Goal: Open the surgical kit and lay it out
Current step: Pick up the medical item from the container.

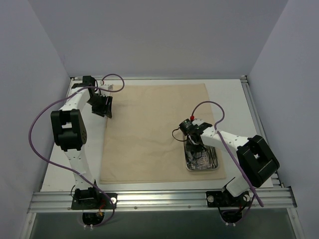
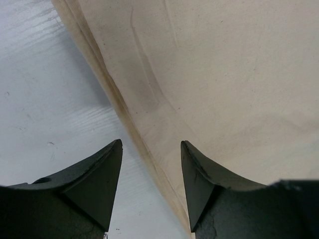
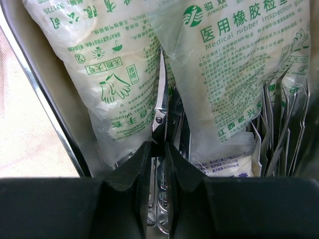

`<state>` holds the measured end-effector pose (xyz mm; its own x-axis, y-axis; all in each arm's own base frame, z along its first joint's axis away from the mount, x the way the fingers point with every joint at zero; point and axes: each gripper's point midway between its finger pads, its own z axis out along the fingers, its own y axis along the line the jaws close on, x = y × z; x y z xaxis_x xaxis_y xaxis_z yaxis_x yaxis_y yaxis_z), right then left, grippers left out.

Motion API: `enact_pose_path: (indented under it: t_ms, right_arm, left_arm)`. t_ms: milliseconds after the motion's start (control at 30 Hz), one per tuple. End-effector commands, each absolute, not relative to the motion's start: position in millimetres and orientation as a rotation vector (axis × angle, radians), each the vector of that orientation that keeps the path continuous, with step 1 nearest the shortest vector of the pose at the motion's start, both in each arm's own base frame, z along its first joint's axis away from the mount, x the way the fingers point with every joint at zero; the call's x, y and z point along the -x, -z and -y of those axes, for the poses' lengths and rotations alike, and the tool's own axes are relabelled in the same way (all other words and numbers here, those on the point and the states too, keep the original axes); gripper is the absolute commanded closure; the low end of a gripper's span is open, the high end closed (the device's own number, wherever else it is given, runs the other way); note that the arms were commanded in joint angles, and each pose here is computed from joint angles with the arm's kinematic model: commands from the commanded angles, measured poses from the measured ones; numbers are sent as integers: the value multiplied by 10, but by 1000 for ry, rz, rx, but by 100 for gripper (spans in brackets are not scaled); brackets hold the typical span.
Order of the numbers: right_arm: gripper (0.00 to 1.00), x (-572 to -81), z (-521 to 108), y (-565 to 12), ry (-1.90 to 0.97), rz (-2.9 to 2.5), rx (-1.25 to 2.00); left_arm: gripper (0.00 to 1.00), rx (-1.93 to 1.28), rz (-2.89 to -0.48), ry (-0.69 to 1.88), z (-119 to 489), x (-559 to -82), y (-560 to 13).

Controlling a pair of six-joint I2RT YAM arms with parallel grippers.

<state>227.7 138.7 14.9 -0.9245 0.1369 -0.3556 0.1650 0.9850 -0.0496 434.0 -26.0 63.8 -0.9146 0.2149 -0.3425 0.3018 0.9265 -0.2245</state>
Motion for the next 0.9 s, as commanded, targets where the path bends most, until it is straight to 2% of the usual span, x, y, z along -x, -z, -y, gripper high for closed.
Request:
enact_pose_path:
  t_ms: [0, 200, 567, 700, 867]
  right_arm:
    - [93, -2231, -1282, -254, 158, -2767, -236]
    - [100, -2283, -1284, -449, 140, -2726, -240]
    - [100, -2341, -1268, -637, 115, -2672, -249]
    - [100, -2537, -1316, -972, 86, -2581, -245]
    - [100, -3063, -1722, -1605, -38, -2400, -193]
  left_arm:
    - [41, -421, -2686, 403, 322, -4413, -961]
    - [40, -421, -2684, 400, 319, -4421, -973]
    - [41, -420, -2684, 406, 320, -4421, -981]
    - [40, -428, -2681, 403, 319, -4408, -1013]
    - [41, -427, -2667, 397, 305, -4407, -1096]
